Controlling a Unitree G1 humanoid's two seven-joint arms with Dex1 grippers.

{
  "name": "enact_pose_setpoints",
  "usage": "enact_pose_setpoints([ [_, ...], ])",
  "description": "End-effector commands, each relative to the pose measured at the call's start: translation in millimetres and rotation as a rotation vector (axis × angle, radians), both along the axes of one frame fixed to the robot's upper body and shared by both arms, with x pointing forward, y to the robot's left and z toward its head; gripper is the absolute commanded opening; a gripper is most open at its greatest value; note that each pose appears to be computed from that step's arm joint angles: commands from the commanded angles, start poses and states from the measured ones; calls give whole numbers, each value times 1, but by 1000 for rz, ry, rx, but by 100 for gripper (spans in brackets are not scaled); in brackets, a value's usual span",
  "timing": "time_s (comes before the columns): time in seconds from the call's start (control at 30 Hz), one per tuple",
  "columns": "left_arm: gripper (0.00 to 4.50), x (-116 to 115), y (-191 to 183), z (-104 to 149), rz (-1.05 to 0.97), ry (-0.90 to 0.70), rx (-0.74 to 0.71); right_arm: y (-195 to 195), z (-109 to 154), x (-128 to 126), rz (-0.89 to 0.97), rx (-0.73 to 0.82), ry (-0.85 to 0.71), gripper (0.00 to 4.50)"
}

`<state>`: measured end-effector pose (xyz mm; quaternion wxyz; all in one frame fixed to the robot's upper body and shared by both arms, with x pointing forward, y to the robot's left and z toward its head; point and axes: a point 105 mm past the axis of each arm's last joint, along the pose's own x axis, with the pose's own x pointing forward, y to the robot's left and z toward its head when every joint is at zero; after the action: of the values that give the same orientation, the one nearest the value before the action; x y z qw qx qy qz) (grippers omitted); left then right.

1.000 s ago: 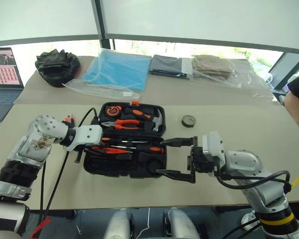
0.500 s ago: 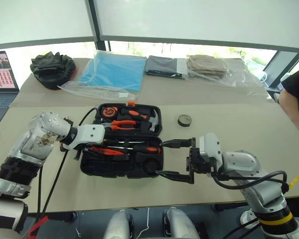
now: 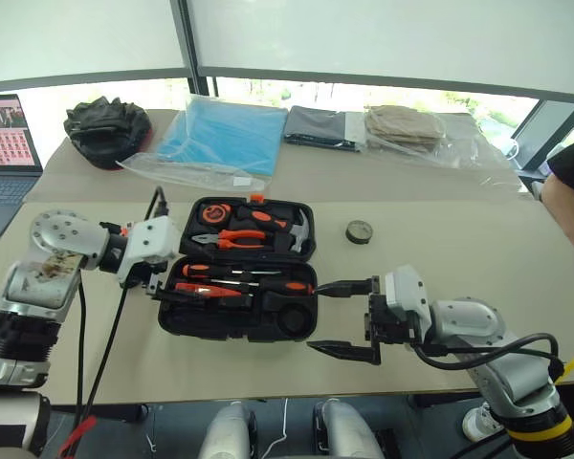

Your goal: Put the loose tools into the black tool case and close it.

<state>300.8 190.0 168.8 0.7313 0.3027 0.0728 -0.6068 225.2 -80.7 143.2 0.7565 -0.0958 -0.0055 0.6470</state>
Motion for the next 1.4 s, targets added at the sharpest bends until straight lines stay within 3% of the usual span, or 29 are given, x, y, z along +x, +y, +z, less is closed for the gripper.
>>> enact_pose_setpoints([
  [0.03, 253, 1, 2, -11, 1, -23, -57, 1, 6, 1, 0, 42, -16, 450],
  [0.3, 2, 0, 4, -41, -10, 0, -40, -1, 7, 5, -14, 51, -36, 450],
  [0.77, 2, 0, 22, -73, 125, 48, -3, -4, 11, 12, -14, 31, -57, 450],
  [0.9, 2, -2, 10, -64, 132, 88, -145, -4, 12, 10, -5, 31, -46, 450],
  [1.03, 2, -10, 6, -58, 82, 73, -155, -5, 12, 10, -8, 32, -38, 450],
  [1.4, 2, 7, 4, -50, 117, -6, -173, -2, 10, 9, -3, 36, -23, 450],
])
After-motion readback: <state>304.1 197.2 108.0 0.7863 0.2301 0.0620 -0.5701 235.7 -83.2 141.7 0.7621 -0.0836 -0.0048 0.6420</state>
